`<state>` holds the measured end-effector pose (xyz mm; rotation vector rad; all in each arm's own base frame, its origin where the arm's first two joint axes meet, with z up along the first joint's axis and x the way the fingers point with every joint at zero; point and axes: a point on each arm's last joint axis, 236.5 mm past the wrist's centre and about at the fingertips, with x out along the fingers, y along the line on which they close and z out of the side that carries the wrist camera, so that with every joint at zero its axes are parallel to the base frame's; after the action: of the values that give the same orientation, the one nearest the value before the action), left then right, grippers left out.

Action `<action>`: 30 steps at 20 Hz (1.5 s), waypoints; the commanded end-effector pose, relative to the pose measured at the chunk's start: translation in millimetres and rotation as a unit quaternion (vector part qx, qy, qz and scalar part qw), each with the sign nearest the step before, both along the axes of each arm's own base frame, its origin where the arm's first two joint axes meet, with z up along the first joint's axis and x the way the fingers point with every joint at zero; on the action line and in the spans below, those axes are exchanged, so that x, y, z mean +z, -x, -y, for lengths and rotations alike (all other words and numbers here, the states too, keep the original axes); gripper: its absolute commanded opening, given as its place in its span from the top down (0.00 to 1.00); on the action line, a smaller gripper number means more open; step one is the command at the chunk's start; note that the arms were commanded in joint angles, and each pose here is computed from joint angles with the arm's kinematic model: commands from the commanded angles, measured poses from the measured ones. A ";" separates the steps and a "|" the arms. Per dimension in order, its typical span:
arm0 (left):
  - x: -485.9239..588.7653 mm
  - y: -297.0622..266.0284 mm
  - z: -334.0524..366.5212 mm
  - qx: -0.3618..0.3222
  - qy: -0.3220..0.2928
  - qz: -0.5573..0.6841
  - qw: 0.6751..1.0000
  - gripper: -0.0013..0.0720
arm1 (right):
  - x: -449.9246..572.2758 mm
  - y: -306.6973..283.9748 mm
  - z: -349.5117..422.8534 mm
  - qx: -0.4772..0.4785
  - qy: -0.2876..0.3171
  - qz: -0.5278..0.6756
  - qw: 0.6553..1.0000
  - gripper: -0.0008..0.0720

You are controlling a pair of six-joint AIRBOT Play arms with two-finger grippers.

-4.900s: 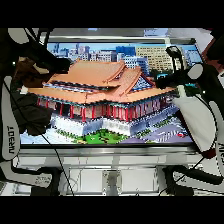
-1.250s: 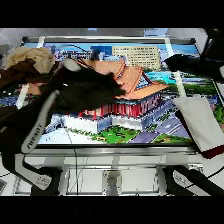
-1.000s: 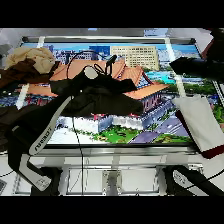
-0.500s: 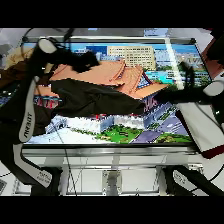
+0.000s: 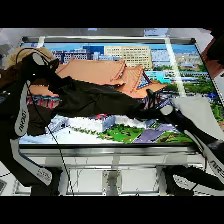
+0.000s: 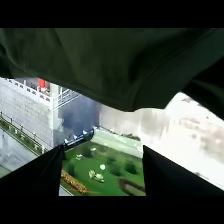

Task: Fold the shirts.

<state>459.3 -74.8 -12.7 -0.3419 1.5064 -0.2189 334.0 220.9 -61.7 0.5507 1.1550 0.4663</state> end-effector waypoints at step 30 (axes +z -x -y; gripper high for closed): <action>-23.5 -6.0 -15.2 -0.031 -0.028 0.012 0.999 0.02 | -13.7 -43.6 -13.3 -0.176 -0.068 -0.033 0.982 0.43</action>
<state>464.7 -61.0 -35.2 -0.2501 1.4993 -0.2333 367.9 241.5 -73.9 0.8371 1.0976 0.2901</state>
